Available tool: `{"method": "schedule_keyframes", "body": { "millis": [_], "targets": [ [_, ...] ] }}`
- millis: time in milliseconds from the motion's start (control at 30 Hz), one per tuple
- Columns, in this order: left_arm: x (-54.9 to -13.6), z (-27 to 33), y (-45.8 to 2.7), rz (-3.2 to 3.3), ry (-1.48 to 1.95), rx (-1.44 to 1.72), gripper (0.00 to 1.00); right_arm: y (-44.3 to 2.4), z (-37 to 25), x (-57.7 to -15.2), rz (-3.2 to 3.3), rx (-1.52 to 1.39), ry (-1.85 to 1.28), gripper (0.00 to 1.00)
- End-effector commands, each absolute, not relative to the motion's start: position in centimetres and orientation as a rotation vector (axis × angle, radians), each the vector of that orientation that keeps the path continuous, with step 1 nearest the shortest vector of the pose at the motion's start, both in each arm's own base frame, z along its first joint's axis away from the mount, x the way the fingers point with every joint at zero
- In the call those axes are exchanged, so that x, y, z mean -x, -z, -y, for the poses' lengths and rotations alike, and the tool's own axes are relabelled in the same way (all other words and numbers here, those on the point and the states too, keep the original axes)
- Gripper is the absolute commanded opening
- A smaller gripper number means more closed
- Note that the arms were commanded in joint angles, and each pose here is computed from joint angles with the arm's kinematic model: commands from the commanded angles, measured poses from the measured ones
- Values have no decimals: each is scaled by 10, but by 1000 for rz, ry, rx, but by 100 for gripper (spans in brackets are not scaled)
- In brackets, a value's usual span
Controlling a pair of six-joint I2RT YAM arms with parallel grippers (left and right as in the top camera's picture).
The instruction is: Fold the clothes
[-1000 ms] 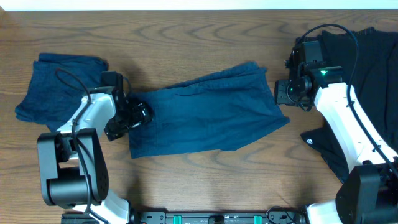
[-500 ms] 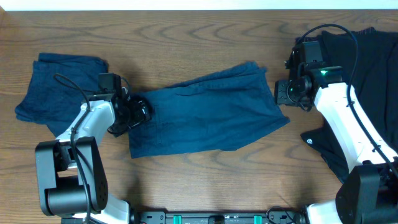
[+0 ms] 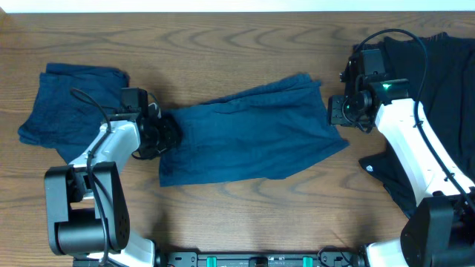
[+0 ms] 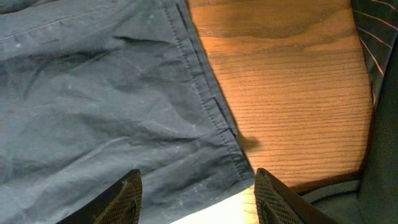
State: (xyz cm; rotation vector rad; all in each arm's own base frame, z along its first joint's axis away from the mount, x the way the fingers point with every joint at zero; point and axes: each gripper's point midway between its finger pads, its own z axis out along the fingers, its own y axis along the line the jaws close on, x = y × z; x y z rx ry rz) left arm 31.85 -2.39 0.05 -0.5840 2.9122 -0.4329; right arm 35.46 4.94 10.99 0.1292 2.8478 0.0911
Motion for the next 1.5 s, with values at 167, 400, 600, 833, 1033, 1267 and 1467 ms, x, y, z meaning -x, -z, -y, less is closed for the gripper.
{"method": "schedule_keyframes", "body": {
  "millis": [167,400,600,833,1033,1267,1467],
  "targets": [
    [-278,31,27,-3068,431,623,6,-110,-50,-353,-2851,-75,-80,56],
    [-277,30,-17,-3070,419,623,6,-111,-62,-354,-2843,60,-152,50],
    [-274,30,-86,-3021,425,602,6,-124,-117,-358,-2733,343,-474,1],
    [-275,32,-161,-2881,453,542,6,-116,-192,-358,-2636,581,-627,1],
    [-275,36,-182,-2808,488,517,6,-69,-274,-329,-2694,710,-816,1],
    [-278,53,-194,-2780,641,481,6,-12,-358,-301,-2692,784,-906,1],
    [-282,82,-230,-2702,907,402,6,15,-410,-272,-2629,863,-958,1]
  ]
}}
